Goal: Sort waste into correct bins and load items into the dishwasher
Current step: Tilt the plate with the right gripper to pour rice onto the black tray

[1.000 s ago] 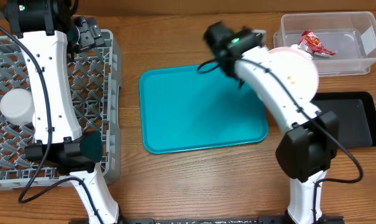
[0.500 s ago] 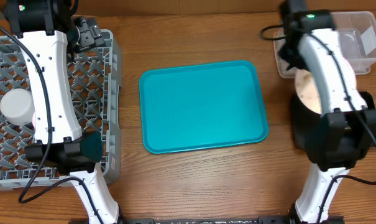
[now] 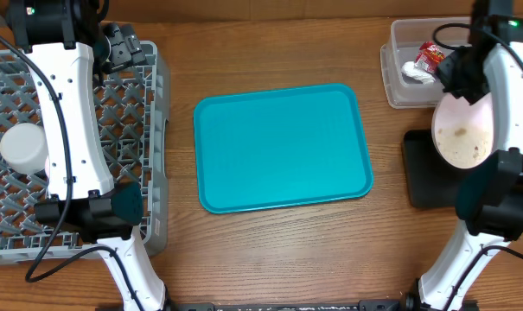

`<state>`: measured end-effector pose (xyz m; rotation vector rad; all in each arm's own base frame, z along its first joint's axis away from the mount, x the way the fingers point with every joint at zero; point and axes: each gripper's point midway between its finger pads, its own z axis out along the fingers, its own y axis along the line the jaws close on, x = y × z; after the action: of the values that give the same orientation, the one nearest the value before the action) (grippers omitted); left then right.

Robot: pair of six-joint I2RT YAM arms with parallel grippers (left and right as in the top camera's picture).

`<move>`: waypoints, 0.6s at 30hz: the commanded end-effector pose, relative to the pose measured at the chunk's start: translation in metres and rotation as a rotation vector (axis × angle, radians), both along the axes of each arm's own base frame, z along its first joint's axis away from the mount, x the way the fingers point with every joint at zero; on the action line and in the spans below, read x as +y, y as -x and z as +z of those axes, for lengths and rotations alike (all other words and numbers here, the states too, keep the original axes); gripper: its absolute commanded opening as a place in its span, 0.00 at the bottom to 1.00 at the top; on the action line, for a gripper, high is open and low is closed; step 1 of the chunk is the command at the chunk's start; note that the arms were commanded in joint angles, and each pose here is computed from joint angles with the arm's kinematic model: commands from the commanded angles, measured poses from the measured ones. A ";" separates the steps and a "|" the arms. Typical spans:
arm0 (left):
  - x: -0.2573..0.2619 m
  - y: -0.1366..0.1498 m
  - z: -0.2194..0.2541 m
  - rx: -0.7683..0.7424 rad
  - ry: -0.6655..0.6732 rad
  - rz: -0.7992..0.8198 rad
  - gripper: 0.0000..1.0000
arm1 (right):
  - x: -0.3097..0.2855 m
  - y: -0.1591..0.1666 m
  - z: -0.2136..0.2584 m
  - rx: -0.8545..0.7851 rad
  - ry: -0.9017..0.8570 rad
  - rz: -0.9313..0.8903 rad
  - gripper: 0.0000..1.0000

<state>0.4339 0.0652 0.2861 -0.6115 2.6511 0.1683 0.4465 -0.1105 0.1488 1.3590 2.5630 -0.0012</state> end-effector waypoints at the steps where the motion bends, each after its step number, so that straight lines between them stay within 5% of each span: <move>1: 0.000 -0.001 -0.005 0.018 -0.004 -0.008 1.00 | -0.011 0.001 0.024 -0.069 -0.049 -0.018 0.04; 18: 0.000 -0.001 -0.005 0.018 -0.004 -0.009 1.00 | -0.031 0.007 0.034 -0.191 -0.320 0.045 0.04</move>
<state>0.4339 0.0652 0.2861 -0.6115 2.6511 0.1683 0.4348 -0.1449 0.1533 1.4129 2.5559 0.4055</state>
